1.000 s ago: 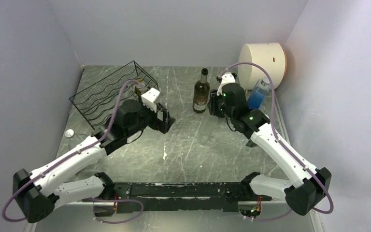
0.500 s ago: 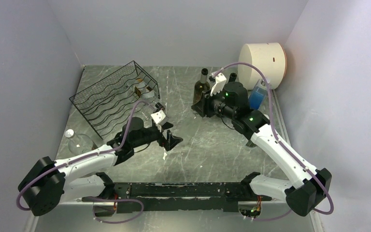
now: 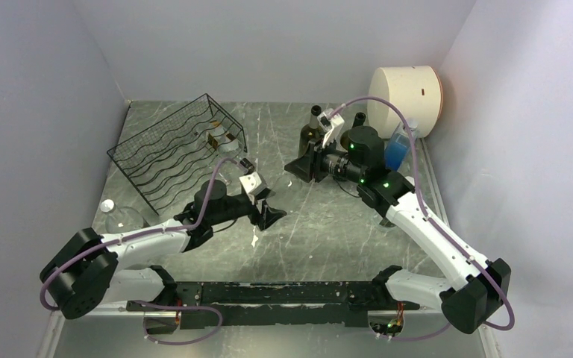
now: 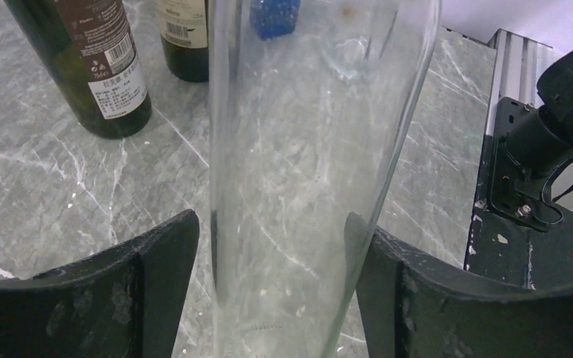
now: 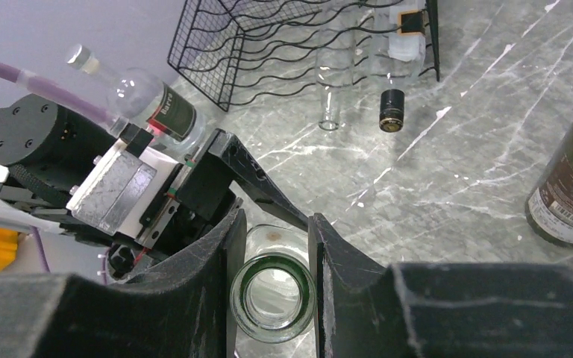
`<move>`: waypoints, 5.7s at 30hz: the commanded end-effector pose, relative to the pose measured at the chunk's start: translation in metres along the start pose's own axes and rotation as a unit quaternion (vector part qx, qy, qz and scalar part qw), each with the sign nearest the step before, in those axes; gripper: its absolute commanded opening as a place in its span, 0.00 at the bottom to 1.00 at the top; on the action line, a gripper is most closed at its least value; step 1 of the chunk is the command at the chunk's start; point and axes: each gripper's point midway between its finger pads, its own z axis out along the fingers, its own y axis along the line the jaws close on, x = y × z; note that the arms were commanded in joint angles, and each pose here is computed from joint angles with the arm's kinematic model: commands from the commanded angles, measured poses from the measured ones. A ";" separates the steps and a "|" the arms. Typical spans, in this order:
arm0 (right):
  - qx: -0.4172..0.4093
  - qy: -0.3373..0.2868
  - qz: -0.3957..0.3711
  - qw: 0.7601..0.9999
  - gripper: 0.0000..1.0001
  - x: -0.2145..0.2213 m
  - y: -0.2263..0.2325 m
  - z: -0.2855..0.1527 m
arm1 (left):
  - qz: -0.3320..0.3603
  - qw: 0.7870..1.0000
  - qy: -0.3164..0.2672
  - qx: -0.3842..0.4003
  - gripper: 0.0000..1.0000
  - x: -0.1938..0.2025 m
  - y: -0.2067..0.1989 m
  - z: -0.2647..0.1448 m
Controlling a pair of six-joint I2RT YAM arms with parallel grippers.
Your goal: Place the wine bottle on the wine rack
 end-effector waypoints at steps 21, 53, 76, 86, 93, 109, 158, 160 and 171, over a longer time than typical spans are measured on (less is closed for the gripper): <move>0.057 0.032 -0.064 0.996 0.72 -0.026 0.004 -0.045 | 0.409 0.910 -0.065 0.028 0.07 -0.082 0.007 0.006; 0.111 0.155 -0.039 0.981 0.74 0.046 -0.036 -0.028 | 0.711 0.700 -0.039 -0.047 0.07 -0.158 0.045 0.036; 0.120 0.135 -0.044 0.982 0.00 0.043 -0.036 -0.017 | 0.676 0.734 -0.048 -0.046 0.27 -0.147 0.040 0.024; 0.140 0.087 -0.036 0.986 0.00 0.023 -0.036 -0.022 | 0.624 0.775 -0.075 -0.061 0.99 -0.134 0.035 0.008; 0.134 0.091 -0.024 0.986 0.00 0.036 -0.040 -0.012 | 0.493 0.862 -0.117 -0.011 0.99 -0.127 0.005 -0.008; 0.046 0.098 0.051 0.993 0.00 0.086 -0.006 0.030 | -0.169 0.939 -0.024 -0.298 0.99 -0.146 0.044 -0.093; 0.039 0.116 0.051 0.991 0.00 0.175 0.060 0.263 | -0.009 0.950 -0.149 -0.273 0.99 -0.260 0.025 -0.146; 0.051 0.106 0.060 0.991 0.00 0.171 0.058 0.273 | -0.008 0.951 -0.149 -0.272 0.99 -0.262 0.024 -0.147; 0.073 0.079 0.046 0.993 0.09 0.150 0.058 0.332 | -0.010 0.953 -0.148 -0.264 0.99 -0.270 0.019 -0.152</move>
